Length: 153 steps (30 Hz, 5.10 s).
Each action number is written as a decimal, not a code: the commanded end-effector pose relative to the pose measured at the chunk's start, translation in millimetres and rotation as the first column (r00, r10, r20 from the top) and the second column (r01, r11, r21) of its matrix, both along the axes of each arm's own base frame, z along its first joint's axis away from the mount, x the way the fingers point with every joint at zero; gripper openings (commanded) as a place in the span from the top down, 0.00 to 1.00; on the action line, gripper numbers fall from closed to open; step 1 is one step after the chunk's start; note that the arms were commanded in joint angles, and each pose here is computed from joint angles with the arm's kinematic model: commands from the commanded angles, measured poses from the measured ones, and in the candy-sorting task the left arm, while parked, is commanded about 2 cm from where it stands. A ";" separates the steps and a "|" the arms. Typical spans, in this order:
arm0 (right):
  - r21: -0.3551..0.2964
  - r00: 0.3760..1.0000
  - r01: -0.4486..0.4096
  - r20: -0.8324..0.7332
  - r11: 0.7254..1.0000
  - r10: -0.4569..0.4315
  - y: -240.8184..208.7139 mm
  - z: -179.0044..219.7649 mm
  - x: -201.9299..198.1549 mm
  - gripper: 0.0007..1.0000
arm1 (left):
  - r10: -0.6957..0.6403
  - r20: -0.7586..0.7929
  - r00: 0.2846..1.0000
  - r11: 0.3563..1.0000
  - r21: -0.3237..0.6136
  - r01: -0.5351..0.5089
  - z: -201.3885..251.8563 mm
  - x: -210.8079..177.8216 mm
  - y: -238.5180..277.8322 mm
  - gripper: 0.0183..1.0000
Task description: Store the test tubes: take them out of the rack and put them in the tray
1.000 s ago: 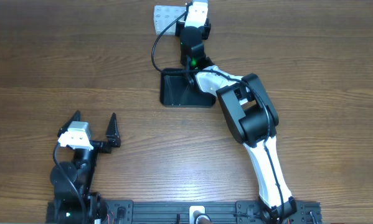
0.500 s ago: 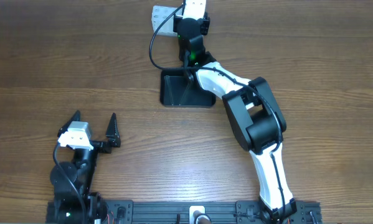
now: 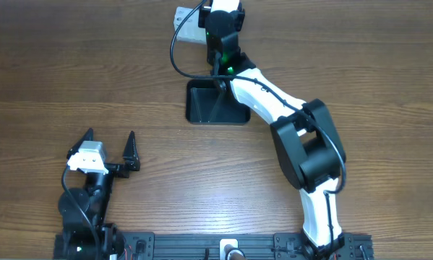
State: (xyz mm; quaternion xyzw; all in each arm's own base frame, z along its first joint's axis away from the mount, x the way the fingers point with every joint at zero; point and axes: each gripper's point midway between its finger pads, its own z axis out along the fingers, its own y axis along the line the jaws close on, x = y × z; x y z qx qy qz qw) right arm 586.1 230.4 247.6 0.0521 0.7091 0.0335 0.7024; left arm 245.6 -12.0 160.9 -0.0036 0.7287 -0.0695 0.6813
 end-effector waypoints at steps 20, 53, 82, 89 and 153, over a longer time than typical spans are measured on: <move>0.139 0.815 0.119 -0.580 0.983 -0.016 -16.3 -71.2 -113.7 0.99 | -0.001 0.001 1.000 1.000 0.011 0.001 -1.0 -0.2 0.3 0.00; 0.068 0.707 0.135 -0.705 0.988 -0.049 -25.7 -168.8 -167.6 0.55 | -0.001 0.001 1.000 1.000 0.011 0.001 -1.0 -0.2 0.3 0.00; -0.006 0.995 -0.094 0.027 0.996 0.094 -9.8 -35.7 -49.8 0.33 | -0.001 0.001 1.000 1.000 0.011 0.001 -1.0 -0.2 0.3 0.00; -0.118 0.992 -0.128 0.003 0.985 0.130 0.9 -74.1 -41.4 0.32 | -0.001 0.001 1.000 1.000 0.011 0.001 -1.0 -0.2 0.3 0.00; -0.131 0.997 0.040 -0.060 0.991 -0.048 -2.8 -125.1 42.5 0.70 | -0.001 0.001 1.000 1.000 0.011 0.001 -1.0 -0.2 0.3 0.00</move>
